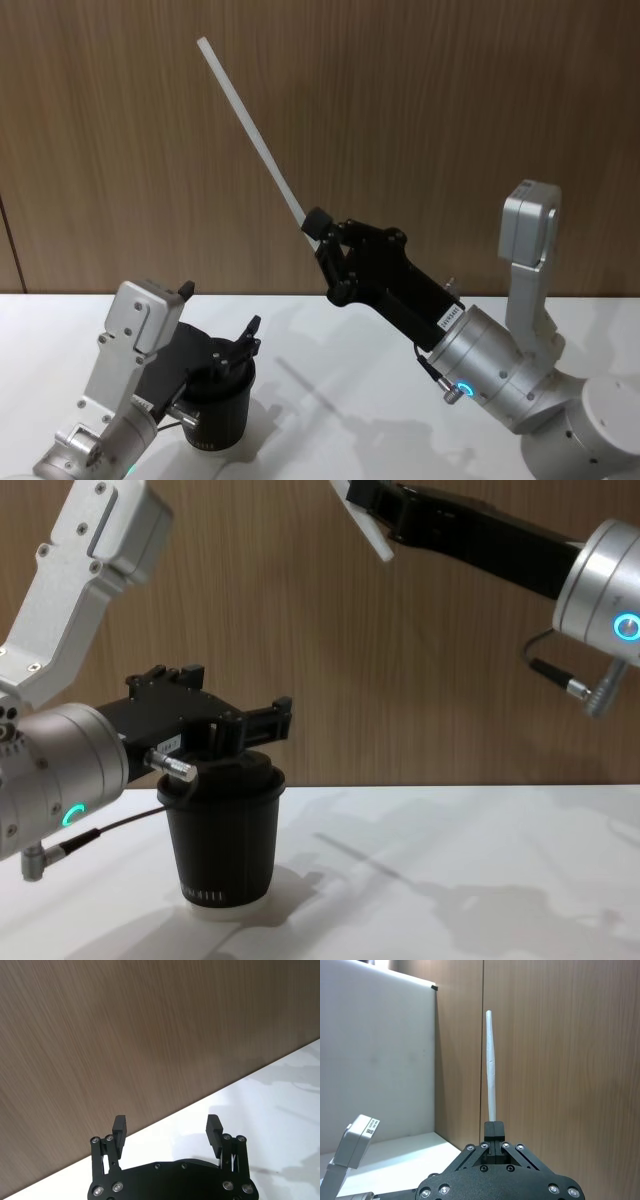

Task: Pick up the straw with one hand, pass it to the other hand, and insert it into the cup.

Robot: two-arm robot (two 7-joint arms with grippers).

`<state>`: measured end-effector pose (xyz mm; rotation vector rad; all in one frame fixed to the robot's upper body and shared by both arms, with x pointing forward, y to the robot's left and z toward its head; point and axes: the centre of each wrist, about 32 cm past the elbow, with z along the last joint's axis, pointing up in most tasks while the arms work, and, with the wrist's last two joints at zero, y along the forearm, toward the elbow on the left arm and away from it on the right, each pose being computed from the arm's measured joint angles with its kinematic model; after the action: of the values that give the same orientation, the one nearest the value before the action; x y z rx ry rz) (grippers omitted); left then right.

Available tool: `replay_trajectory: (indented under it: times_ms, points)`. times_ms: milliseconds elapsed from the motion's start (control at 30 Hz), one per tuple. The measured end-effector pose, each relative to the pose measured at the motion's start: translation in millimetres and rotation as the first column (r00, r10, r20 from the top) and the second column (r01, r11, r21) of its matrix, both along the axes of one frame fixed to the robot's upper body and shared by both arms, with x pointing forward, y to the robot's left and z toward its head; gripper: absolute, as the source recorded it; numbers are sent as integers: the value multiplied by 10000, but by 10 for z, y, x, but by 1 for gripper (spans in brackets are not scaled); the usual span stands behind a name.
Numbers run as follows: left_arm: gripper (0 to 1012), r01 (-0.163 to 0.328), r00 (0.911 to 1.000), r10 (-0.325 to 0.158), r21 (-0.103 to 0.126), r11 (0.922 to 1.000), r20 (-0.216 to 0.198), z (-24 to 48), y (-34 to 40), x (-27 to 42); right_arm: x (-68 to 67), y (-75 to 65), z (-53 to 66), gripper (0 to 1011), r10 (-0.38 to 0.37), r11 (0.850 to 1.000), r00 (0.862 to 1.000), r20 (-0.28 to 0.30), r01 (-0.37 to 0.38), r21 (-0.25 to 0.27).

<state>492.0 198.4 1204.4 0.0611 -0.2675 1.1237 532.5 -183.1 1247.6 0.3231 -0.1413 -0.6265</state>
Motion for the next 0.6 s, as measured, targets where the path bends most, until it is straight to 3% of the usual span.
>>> replay_trajectory:
  times_ms: [467,600]
  points:
    - [1000,-4,10000,4,-1,10000,3,1,3,0,65,19,0,1,266,9996,9996,-51,-265,111]
    - [1000,57,9999,-57,-32,10000,153,38,22,-1,75,21,0,0,306,9995,9995,-57,-305,127]
